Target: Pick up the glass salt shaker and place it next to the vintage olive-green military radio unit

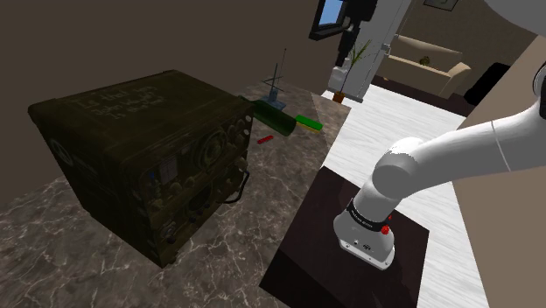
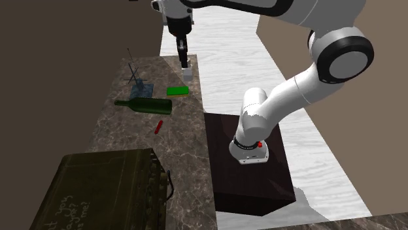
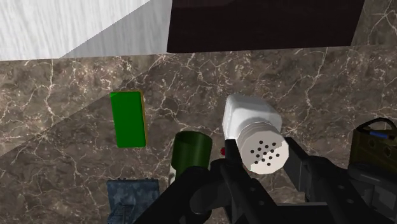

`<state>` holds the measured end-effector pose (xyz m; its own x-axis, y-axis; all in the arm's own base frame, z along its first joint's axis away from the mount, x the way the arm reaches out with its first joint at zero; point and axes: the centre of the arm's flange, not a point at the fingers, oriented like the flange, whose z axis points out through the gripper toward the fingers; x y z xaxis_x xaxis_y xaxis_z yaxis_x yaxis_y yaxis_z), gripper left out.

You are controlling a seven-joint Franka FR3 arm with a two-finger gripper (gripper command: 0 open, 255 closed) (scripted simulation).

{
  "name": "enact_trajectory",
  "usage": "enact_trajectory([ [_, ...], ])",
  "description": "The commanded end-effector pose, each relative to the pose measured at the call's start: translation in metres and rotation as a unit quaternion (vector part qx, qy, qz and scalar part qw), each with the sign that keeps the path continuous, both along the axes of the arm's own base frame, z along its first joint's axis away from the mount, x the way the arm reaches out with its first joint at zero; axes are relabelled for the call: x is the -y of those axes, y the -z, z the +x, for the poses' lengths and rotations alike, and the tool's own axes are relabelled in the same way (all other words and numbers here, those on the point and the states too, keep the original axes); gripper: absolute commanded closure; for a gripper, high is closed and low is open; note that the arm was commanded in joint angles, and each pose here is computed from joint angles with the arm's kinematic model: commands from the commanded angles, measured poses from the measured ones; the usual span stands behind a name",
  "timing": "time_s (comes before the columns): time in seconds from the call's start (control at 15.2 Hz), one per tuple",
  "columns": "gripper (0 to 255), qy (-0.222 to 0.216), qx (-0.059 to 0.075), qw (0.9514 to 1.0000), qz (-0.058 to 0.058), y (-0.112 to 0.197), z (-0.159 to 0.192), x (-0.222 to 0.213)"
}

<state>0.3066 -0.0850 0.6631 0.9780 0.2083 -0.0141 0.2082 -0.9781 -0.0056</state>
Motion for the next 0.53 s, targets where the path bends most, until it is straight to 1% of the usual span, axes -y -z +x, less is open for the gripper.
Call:
enact_trajectory([
  [0.0,255,0.0,0.0,1.0,0.0,-0.011,0.0,0.001],
  [0.46,255,0.0,0.0,1.0,0.0,-0.048,0.0,0.001],
])
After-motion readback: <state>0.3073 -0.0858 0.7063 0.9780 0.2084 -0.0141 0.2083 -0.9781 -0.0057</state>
